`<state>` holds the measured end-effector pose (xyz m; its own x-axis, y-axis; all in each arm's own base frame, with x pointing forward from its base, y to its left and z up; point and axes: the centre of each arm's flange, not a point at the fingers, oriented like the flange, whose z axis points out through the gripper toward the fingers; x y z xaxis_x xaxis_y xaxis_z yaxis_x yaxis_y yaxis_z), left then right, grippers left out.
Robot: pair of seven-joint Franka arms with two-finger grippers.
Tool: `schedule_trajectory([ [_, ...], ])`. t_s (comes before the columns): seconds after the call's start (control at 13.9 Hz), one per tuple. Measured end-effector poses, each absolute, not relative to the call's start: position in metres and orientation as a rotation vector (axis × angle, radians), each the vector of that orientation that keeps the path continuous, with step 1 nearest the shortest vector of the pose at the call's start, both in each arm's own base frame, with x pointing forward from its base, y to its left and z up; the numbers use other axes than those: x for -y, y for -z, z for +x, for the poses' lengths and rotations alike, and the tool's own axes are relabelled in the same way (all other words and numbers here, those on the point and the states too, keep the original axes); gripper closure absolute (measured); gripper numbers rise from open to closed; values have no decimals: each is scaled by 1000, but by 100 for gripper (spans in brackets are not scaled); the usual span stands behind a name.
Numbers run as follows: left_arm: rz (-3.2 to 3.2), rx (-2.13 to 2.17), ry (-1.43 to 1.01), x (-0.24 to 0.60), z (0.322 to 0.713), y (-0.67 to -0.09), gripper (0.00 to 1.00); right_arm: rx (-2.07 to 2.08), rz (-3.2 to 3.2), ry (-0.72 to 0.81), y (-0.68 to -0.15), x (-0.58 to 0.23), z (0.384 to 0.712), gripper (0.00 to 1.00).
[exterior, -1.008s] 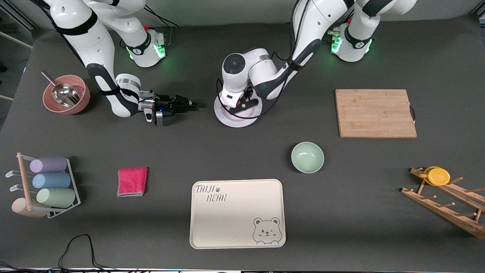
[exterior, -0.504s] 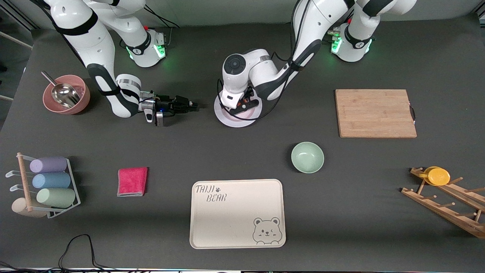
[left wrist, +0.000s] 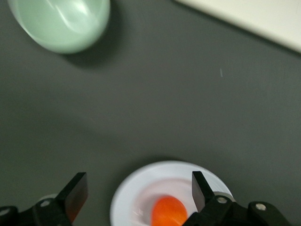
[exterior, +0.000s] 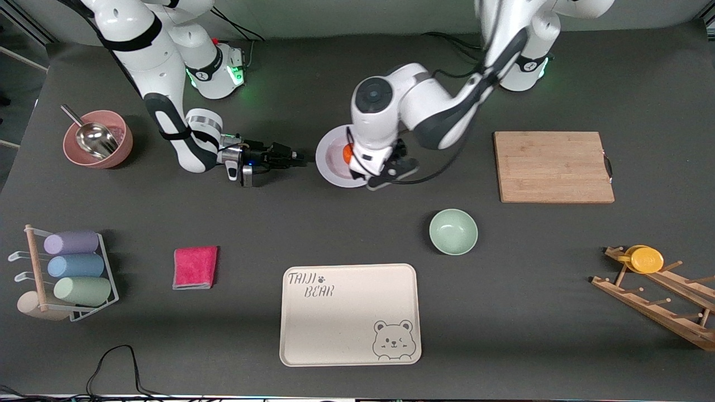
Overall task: Place orange and plate with both arms
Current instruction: 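Lower the orange onto the plate and open the left gripper, then raise the left gripper back toward the cutting board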
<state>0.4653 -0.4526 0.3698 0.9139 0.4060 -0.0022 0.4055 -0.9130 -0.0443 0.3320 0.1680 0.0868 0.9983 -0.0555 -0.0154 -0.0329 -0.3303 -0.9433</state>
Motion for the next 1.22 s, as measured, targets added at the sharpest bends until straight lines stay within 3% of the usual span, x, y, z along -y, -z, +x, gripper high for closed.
schedule_trajectory([
  [0.5,-3010,399,-71,244,576,-482,0,-79,-1891,49,-80,-206,337,56],
  [0.94,-3005,283,-211,98,599,-552,0,-81,-1872,51,-79,-223,338,60],
  [1.15,-3039,225,-251,36,589,-573,0,-83,-1873,50,-77,-223,338,93],
  [1.22,-3046,224,-257,16,584,-575,0,-82,-1871,51,-77,-224,339,96],
])
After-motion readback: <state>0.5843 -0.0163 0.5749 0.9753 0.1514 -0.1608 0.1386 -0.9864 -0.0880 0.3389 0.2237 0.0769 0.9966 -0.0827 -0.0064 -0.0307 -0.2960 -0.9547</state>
